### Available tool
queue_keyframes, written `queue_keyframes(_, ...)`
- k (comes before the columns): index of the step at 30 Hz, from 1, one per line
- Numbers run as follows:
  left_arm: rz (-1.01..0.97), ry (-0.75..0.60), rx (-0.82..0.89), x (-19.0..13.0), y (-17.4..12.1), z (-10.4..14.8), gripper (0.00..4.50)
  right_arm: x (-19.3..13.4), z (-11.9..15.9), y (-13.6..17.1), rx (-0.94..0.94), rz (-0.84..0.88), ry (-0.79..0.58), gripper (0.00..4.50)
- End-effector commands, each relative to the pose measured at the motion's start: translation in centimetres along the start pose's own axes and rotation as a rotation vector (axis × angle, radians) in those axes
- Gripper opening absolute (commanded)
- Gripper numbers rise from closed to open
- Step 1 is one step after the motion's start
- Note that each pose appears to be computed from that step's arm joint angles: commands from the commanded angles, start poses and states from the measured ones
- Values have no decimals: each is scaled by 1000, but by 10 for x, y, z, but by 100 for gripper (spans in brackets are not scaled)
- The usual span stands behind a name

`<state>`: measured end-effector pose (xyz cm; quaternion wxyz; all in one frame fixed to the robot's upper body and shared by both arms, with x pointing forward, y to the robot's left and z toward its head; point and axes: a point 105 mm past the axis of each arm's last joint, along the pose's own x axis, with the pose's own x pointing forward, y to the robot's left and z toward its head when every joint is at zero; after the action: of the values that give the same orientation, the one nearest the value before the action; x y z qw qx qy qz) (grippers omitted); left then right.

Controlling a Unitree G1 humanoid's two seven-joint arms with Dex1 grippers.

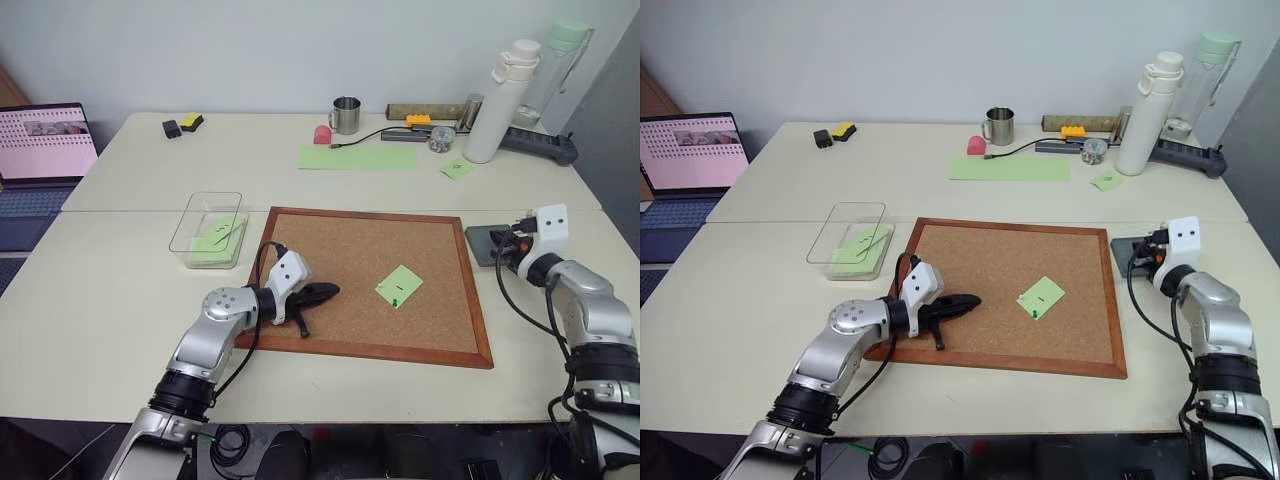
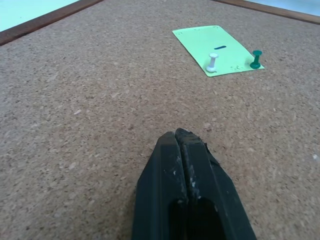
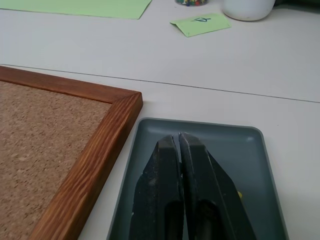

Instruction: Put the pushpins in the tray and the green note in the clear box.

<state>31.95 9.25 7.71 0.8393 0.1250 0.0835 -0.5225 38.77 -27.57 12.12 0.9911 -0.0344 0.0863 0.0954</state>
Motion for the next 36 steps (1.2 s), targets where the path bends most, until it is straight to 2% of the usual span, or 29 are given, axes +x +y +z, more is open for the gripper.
queue_keyframes(1,-10,56,-36,-4,-5,-15,0,-1,17,-12,-1,-22,-71,92)
queue_keyframes(5,-4,57,-37,-4,-4,-16,0,-3,20,-15,-7,-19,-93,167)
queue_keyframes(9,-2,55,-37,-3,-4,-15,0,-8,31,-9,-12,26,-141,167)
queue_keyframes(11,-1,54,-37,-3,-4,-15,0,-14,37,7,-29,102,-173,167)
queue_keyframes(13,-1,55,-36,-3,-3,-15,0,-23,39,34,-59,233,-188,167)
queue_keyframes(17,1,61,-31,-5,-3,-16,0,-46,27,87,-121,461,-160,167)
queue_keyframes(23,-8,66,-27,-5,-3,-16,0,-70,7,148,-96,698,-112,167)
queue_keyframes(29,-20,62,-36,-4,-4,-15,0,-66,-7,179,-97,749,-97,167)
queue_keyframes(36,-21,67,-37,-5,-4,-15,0,-56,-28,188,-145,740,-31,167)
